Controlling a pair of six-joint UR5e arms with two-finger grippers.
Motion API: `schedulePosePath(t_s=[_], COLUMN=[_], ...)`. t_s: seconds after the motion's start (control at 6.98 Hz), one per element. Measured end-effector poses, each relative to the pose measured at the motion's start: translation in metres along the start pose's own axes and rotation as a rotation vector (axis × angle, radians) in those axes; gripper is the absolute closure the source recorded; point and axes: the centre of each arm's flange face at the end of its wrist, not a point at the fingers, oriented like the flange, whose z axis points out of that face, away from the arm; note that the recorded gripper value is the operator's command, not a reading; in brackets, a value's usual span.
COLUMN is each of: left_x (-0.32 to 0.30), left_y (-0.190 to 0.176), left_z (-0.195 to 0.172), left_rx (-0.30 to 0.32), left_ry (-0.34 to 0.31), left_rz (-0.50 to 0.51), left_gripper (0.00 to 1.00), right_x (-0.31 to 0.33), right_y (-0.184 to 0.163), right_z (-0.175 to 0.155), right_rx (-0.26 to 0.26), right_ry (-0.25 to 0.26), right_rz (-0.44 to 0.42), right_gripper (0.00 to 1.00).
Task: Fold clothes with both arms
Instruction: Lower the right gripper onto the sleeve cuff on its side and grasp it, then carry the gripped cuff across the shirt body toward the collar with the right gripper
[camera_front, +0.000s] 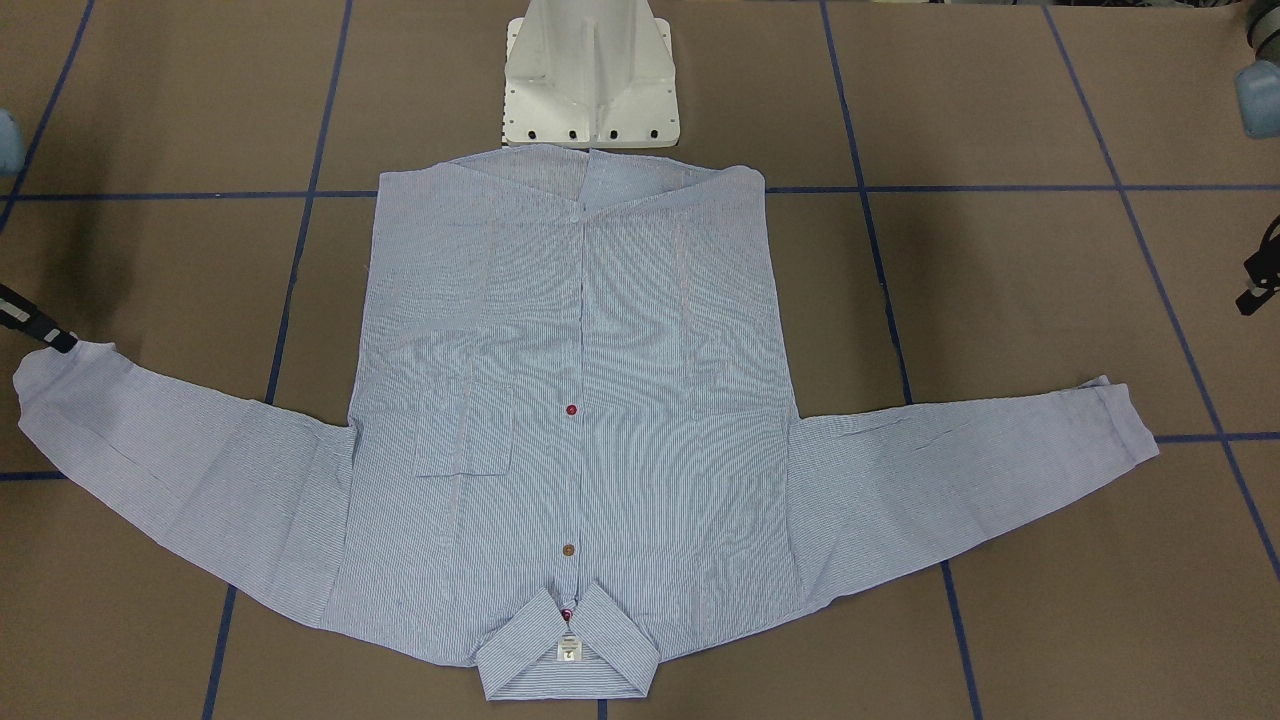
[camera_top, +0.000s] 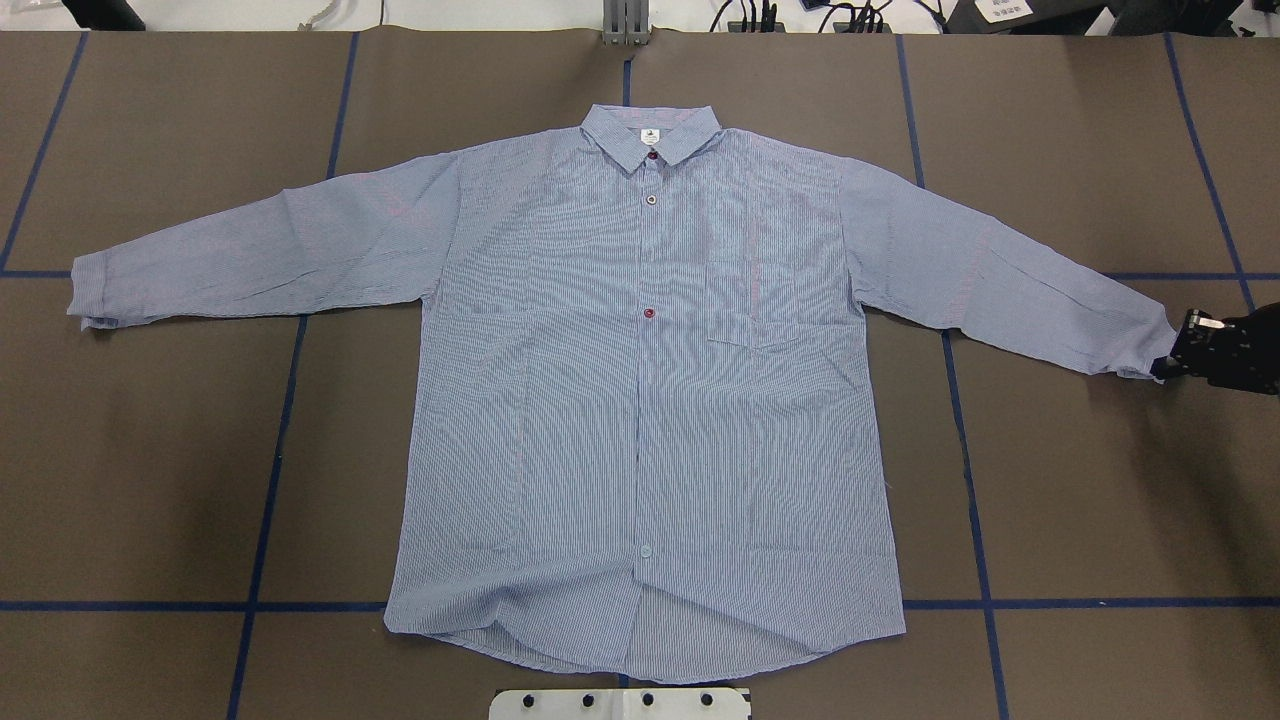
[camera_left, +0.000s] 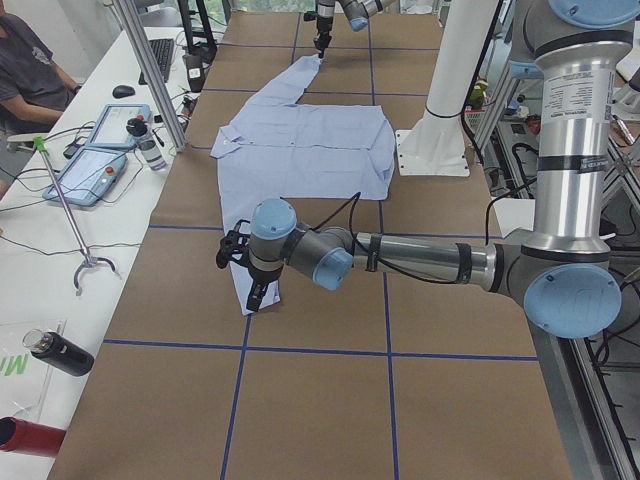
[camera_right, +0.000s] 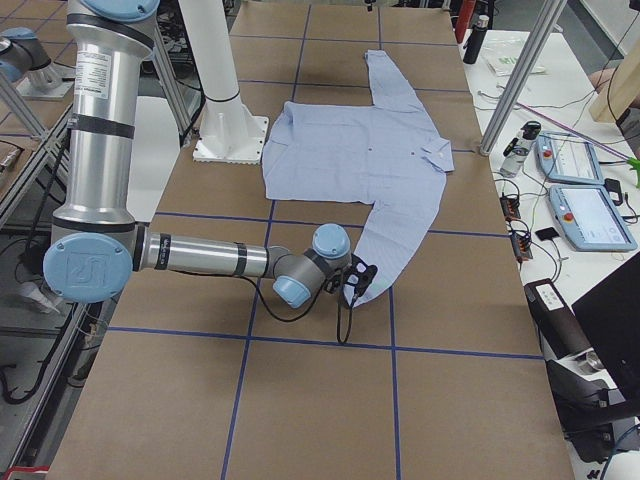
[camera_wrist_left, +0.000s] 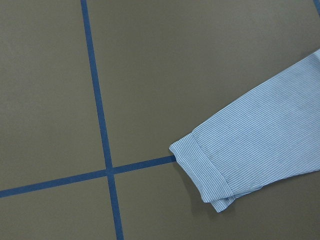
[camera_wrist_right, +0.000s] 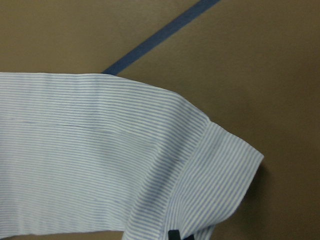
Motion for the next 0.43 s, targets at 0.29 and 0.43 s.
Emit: schedulePosePath(t_s=[0.29,0.43], left_x=[0.002,0.003], left_y=[-0.001,-0.001], left_z=[-0.002,-0.002], left_rx=[0.004,0.005], left_ry=[0.002,0.003], left_rz=[0.005,0.006], left_gripper=[0.0,0.0], right_x=[-0.094,-0.161], right_y=[0.003,0.001], right_z=[-0.019,-0.02], right_rx=[0.0,-0.003], right_ry=[-0.021,-0.022], right_rz=[-0.02,-0.031], right_gripper=[1.0,1.0])
